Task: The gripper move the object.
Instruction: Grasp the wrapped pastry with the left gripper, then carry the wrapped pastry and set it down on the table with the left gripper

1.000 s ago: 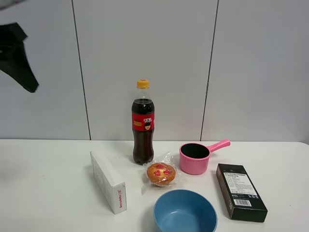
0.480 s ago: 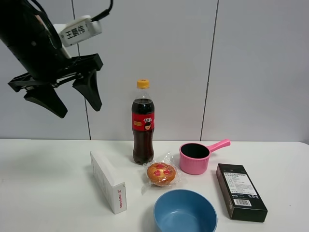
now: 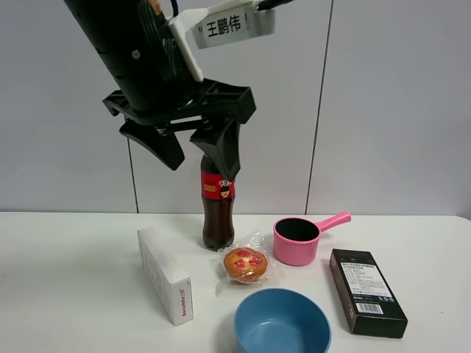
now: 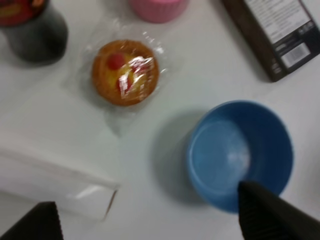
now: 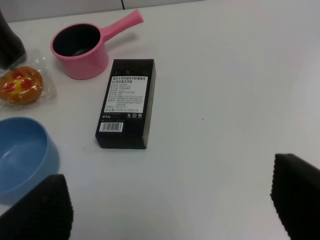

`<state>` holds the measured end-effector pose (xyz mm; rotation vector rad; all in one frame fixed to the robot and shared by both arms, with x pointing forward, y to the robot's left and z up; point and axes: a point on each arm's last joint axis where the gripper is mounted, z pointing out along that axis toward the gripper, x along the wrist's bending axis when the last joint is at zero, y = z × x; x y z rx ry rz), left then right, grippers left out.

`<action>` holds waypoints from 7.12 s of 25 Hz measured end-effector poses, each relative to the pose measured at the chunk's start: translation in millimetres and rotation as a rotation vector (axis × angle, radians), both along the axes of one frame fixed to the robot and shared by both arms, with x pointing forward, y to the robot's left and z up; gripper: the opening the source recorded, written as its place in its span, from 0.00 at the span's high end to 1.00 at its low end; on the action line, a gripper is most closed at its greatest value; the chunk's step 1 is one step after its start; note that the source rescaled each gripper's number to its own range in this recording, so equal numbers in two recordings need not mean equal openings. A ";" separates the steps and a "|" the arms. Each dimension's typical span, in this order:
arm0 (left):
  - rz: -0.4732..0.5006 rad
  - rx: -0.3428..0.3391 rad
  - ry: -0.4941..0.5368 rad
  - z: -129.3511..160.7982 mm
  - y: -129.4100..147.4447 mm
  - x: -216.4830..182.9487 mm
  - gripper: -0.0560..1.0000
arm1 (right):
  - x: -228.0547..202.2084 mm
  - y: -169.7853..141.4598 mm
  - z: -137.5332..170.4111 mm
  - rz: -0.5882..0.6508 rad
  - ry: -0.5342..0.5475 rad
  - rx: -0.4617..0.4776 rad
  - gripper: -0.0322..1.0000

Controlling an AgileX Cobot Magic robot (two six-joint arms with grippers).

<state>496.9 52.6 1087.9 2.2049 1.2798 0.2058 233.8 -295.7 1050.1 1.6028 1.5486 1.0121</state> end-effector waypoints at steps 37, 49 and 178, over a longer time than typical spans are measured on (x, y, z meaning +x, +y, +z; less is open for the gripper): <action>0.155 0.028 0.058 -128.1 -47.7 86.0 0.00 | 0.0 0.0 0.0 0.000 0.000 0.000 0.00; 0.126 0.070 0.036 -161.4 -52.0 94.1 0.00 | 0.0 0.0 0.0 0.000 0.000 0.000 0.00; 0.514 0.067 0.239 -66.7 132.8 41.9 0.93 | 0.0 0.0 0.1 0.000 -0.001 0.000 0.00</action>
